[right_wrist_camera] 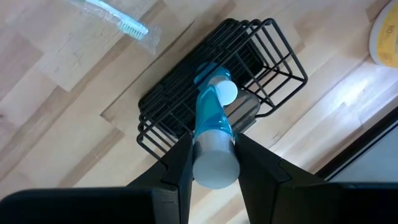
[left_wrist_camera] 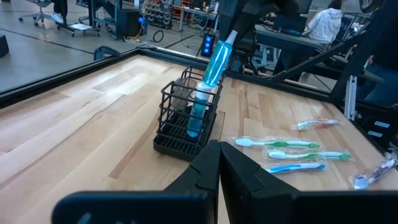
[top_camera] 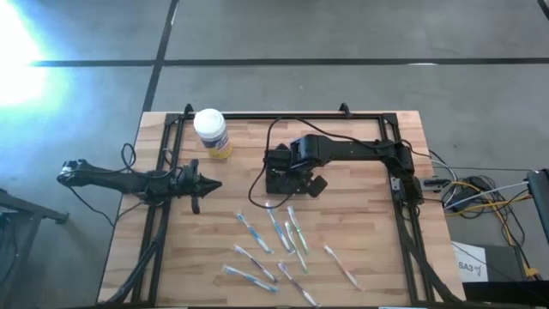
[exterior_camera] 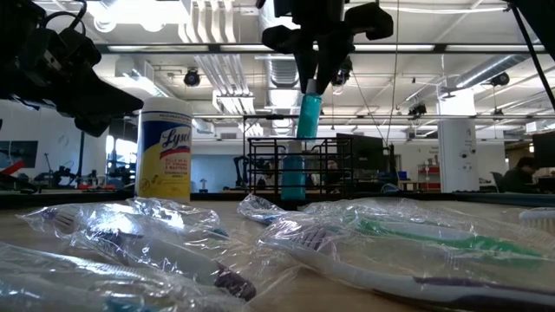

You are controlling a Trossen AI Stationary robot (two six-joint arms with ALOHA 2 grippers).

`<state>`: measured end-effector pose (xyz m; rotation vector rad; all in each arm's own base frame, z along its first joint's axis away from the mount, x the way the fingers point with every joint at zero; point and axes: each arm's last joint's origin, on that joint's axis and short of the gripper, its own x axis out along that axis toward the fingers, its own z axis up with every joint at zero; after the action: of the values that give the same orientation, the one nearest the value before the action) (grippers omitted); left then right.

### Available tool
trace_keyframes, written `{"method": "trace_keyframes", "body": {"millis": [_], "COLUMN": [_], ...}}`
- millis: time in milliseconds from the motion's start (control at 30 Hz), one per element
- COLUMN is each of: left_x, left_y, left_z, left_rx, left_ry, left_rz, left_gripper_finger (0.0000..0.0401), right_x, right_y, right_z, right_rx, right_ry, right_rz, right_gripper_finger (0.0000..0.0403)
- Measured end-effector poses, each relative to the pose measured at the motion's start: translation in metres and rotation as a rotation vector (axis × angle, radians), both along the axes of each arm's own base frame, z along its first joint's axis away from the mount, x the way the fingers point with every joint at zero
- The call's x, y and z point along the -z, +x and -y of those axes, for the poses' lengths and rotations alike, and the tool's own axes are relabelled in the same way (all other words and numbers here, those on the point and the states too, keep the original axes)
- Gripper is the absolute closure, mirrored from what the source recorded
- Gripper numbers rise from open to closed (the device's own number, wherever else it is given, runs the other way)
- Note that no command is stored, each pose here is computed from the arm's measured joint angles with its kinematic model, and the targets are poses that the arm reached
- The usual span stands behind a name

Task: Pick & Place toothbrushing station
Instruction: Put the mouthwash into the black mesh organizer

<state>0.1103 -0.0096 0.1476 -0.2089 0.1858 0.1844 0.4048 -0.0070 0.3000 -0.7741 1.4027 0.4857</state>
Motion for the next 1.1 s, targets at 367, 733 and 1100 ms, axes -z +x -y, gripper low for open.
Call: {"method": "trace_keyframes", "body": {"millis": [367,733,1100], "left_x": [0.0001,0.0001,0.0001], "left_y": [0.0,0.0,0.0], "left_z": [0.0,0.0,0.0], "left_rx": [0.0,0.001,0.004], "left_ry": [0.0,0.006,0.021], "left_rz": [-0.001,-0.002,-0.005], "left_gripper_finger": [0.0387,0.0387,0.0387], "right_x": [-0.0014,-0.0036,-0.0028], "right_y": [-0.0013,-0.0031,-0.0042], "right_z": [0.0004,0.0011,0.0018], "right_rx": [-0.025,-0.067,-0.099], "right_ry": [-0.023,-0.057,-0.086], "right_rz": [-0.005,-0.029,-0.056], "right_gripper_finger": [0.0312,0.0312,0.0312]}}
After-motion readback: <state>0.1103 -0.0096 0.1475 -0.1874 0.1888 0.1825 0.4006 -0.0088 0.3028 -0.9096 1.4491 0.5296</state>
